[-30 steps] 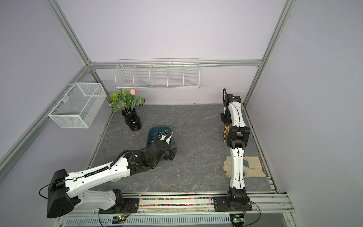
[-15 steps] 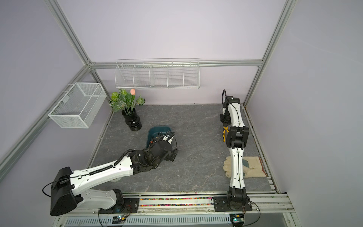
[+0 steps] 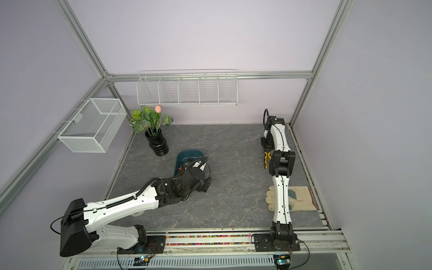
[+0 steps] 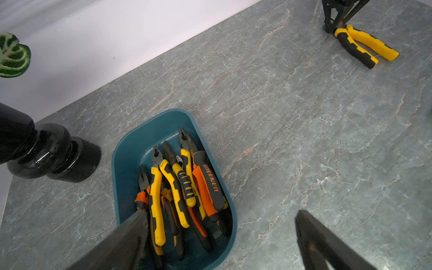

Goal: Take the pliers out of the storage box
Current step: Place the pliers at the center of the board.

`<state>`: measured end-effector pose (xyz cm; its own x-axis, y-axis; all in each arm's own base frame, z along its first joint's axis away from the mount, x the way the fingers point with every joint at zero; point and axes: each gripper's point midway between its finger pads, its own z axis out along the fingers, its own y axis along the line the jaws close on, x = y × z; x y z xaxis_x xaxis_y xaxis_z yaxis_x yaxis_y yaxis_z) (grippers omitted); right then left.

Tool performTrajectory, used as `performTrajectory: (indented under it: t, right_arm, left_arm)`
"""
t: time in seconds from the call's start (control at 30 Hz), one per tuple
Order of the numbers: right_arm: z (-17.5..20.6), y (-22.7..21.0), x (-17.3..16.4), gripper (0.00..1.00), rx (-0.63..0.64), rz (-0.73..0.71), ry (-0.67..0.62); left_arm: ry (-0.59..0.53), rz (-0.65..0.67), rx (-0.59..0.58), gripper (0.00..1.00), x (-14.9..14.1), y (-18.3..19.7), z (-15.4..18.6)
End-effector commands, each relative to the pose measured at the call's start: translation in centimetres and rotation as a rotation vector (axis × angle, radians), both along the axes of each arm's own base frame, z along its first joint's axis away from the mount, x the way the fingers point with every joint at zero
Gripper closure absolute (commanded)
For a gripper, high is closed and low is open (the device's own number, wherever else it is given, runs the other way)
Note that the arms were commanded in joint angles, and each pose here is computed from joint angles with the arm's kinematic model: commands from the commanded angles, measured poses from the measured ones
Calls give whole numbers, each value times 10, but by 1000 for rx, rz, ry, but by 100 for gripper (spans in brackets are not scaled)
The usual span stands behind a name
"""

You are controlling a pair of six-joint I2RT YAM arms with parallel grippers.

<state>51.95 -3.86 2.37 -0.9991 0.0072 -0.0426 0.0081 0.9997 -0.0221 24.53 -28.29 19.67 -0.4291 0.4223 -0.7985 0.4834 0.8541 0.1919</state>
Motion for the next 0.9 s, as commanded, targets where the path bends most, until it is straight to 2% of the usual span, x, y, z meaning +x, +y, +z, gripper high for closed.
performTrajectory:
  t: [0.0, 0.13, 0.23, 0.37, 0.87]
  right_arm:
    - [-2, 1, 1, 63, 20, -4, -1]
    - [-3, 2, 0, 63, 19, -5, 5]
    - [-4, 1, 0, 73, 12, -5, 4]
    - [-5, -2, 3, 77, -7, -6, -6]
    - [-2, -5, 25, 76, -19, -18, -92]
  left_arm:
    - [-9, 15, -31, 0, 3, -1, 13]
    - [-9, 14, -31, 0, 3, -1, 13]
    - [-9, 14, -28, 1, 3, -1, 13]
    - [-10, 13, -24, 0, 3, -1, 13]
    - [-3, 20, -6, 0, 4, -1, 10]
